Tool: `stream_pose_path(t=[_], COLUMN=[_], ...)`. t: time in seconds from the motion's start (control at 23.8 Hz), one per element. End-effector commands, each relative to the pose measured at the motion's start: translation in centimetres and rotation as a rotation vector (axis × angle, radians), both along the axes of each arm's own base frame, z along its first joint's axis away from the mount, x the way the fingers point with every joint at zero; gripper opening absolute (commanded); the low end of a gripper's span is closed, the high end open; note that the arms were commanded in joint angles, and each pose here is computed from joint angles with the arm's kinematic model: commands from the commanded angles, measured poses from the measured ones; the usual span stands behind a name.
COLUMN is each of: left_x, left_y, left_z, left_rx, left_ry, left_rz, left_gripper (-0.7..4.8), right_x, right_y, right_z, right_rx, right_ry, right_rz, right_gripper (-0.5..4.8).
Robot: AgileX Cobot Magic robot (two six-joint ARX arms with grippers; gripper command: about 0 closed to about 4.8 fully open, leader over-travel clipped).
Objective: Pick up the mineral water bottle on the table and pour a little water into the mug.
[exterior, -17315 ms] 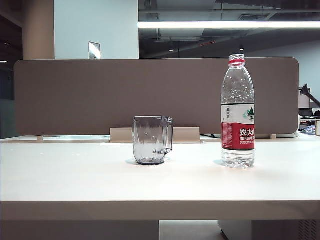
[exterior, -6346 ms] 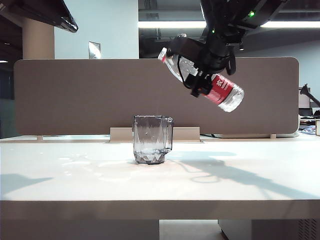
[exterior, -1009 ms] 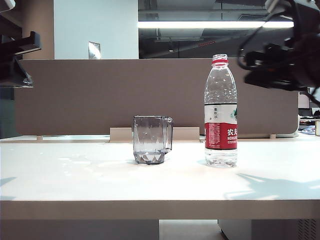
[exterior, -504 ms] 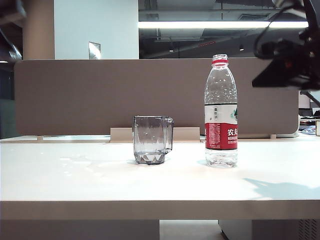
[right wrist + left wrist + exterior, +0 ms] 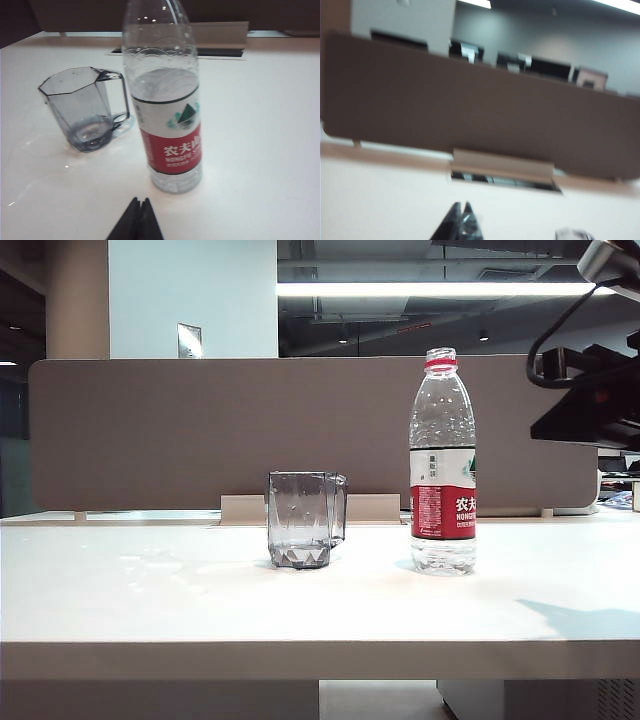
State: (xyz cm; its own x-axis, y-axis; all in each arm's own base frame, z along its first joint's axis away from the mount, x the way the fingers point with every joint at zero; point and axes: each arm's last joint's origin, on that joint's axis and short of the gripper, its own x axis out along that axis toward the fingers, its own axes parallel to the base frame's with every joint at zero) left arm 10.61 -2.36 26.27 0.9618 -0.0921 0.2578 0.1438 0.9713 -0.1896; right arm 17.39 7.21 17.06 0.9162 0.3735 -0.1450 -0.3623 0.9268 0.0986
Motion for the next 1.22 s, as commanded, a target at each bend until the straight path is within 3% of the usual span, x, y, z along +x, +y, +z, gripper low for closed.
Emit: stream_pose_path(t=[0.04, 0.34, 0.67, 0.97, 1.22], left_x=[-0.9, -0.7, -0.3, -0.5, -0.5], left_y=[0.9, 1.3, 1.4, 1.4, 1.4], left_z=[-0.1, -3.1, -6.5, -8.0, -8.2], left_rx=[-0.014, -0.002, 0.039, 0.061, 0.064], left_ry=[-0.066, -0.017, 0.187, 0.298, 0.308], left_rz=[0.065, 0.109, 0.116, 0.116, 0.115], left_gripper=[-0.02, -0.02, -0.02, -0.02, -0.02], right_x=[0.2, 1.0, 1.2, 1.2, 1.2], right_y=[-0.1, 0.3, 0.4, 0.4, 0.3], right_z=[-0.1, -1.0, -1.9, -1.9, -1.7], right_rx=[0.0, -0.002, -0.026, -0.026, -0.026], right_ry=[-0.005, 0.001, 0.053, 0.052, 0.044], right_rz=[-0.045, -0.045, -0.042, -0.042, -0.063], right_gripper=[-0.06, -0.06, -0.05, -0.05, -0.05])
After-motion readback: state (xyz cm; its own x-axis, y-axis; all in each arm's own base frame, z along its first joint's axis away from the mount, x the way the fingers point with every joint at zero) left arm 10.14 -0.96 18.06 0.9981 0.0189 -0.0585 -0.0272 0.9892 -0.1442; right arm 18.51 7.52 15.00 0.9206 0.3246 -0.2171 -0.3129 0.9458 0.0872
